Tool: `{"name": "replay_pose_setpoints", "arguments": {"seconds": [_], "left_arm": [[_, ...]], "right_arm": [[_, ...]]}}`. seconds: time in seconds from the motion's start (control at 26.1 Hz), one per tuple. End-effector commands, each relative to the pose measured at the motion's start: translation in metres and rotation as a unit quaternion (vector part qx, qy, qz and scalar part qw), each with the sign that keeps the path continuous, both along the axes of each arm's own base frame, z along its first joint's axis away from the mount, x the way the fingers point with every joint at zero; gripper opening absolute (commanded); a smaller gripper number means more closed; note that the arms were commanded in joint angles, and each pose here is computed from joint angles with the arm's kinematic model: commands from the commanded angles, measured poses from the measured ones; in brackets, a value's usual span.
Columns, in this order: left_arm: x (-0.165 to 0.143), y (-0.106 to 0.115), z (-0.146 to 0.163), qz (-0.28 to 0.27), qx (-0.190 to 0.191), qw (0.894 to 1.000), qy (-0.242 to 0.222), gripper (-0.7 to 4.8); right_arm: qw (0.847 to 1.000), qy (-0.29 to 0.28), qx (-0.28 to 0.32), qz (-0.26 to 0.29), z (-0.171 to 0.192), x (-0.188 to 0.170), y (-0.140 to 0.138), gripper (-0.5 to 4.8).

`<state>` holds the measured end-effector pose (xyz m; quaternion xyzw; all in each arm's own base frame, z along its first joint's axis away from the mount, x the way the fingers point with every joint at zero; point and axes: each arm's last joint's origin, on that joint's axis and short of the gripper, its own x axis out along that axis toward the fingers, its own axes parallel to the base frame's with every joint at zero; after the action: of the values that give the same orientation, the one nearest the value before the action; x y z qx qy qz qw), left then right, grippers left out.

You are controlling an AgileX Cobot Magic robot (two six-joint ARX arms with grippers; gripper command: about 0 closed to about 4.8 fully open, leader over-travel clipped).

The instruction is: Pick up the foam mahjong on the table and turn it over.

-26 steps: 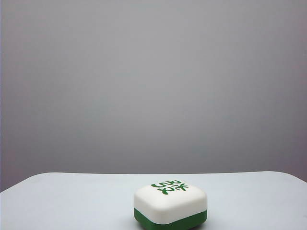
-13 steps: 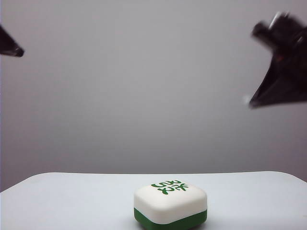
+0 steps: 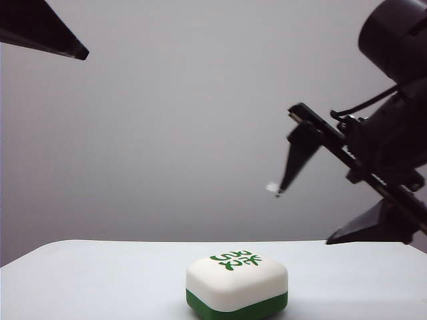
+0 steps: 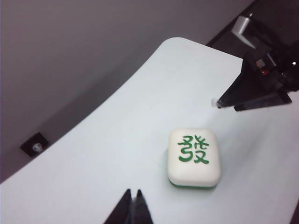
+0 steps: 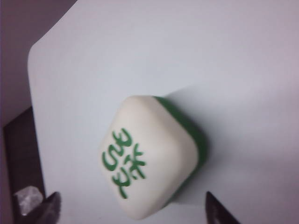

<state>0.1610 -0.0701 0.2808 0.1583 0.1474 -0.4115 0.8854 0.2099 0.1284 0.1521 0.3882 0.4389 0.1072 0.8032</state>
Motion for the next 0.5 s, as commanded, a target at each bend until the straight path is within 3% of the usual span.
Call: {"name": "replay_pose_setpoints", "arguments": {"seconds": [0.04, 0.5], "left_arm": [[0.000, -0.001, 0.005, -0.011, -0.010, 1.000, -0.020, -0.06], [0.000, -0.003, 0.004, -0.039, -0.011, 0.999, -0.022, -0.06]], "right_arm": [[0.999, 0.002, 0.033, -0.006, 0.008, 0.003, 0.008, 4.42], [0.989, 0.125, 0.078, -0.007, -0.021, 0.009, 0.036, 4.79]]}}
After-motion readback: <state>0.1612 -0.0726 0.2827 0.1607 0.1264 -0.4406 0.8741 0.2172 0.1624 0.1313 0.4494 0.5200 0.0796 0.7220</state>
